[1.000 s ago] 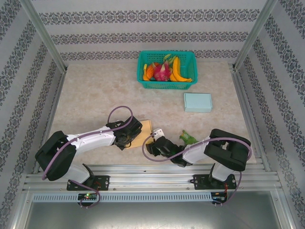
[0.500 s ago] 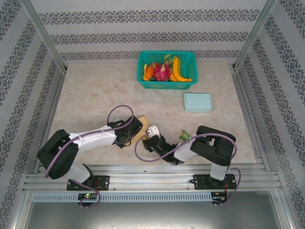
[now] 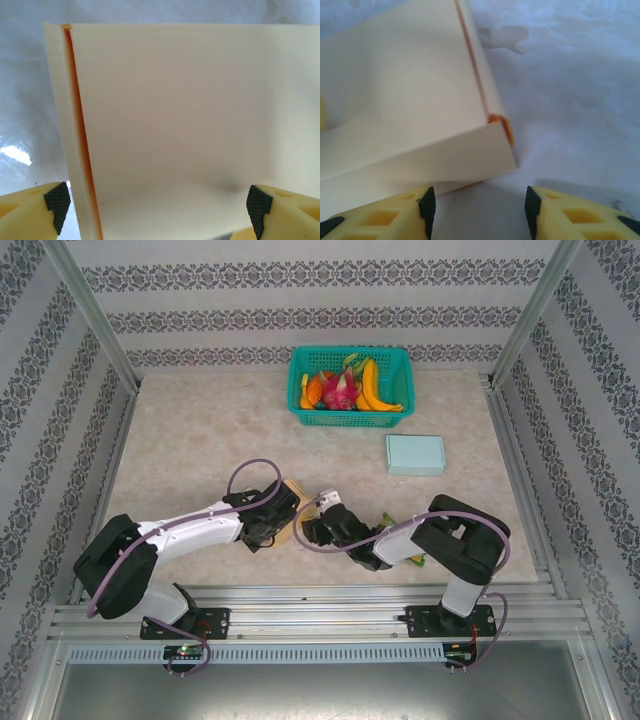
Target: Fold the paper box
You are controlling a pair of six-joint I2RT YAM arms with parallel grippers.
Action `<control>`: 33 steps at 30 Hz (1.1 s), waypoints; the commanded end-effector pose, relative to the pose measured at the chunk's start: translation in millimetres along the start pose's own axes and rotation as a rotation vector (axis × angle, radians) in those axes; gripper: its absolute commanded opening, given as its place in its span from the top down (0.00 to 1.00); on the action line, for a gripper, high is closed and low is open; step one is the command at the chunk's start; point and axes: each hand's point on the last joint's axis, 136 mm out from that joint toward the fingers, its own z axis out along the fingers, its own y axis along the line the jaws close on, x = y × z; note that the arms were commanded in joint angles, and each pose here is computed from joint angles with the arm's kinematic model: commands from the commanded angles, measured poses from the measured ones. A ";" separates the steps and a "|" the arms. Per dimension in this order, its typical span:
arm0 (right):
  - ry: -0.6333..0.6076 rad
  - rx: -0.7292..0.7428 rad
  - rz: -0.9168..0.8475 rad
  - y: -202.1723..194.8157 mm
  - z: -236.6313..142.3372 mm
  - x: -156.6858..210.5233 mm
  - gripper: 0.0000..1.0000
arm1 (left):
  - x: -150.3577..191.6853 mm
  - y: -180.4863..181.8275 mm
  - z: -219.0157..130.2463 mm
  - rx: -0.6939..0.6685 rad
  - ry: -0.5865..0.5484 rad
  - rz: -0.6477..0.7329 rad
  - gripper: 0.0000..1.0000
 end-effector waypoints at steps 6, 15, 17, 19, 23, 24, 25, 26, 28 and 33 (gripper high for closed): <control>0.142 -0.043 0.198 -2.8 -29.9 16.7 0.54 | -34.4 -20.4 -44.9 0.082 -0.158 0.112 0.03; 0.178 -0.145 0.419 -8.8 -39.2 -7.6 1.00 | -102.9 -75.4 -37.1 0.407 -0.319 0.399 0.01; 0.200 -0.163 0.429 -5.3 -33.0 -9.7 1.00 | -109.5 -83.6 -28.4 0.449 -0.284 0.415 0.01; 0.212 -0.179 0.442 -2.4 -24.2 -10.3 1.00 | -111.5 -93.7 -18.5 0.484 -0.252 0.437 0.02; 0.230 -0.183 0.463 -1.4 -8.4 -8.3 1.00 | -111.8 -103.4 4.0 0.523 -0.183 0.435 0.03; 0.233 -0.179 0.468 -2.6 -5.0 -7.3 1.00 | -110.4 -104.8 8.8 0.529 -0.172 0.435 0.03; 0.236 -0.174 0.475 -4.4 -1.6 -6.0 1.00 | -107.3 -105.9 13.0 0.538 -0.159 0.439 0.03; 0.236 -0.173 0.481 -5.7 1.0 -5.8 1.00 | -104.7 -107.9 15.9 0.554 -0.149 0.443 0.04; 0.239 -0.168 0.495 -9.8 6.2 -4.8 1.00 | -96.7 -113.0 20.4 0.598 -0.116 0.453 0.05; 0.235 -0.152 0.528 -22.8 14.9 -5.2 1.00 | -75.2 -119.2 31.5 0.649 -0.019 0.458 0.07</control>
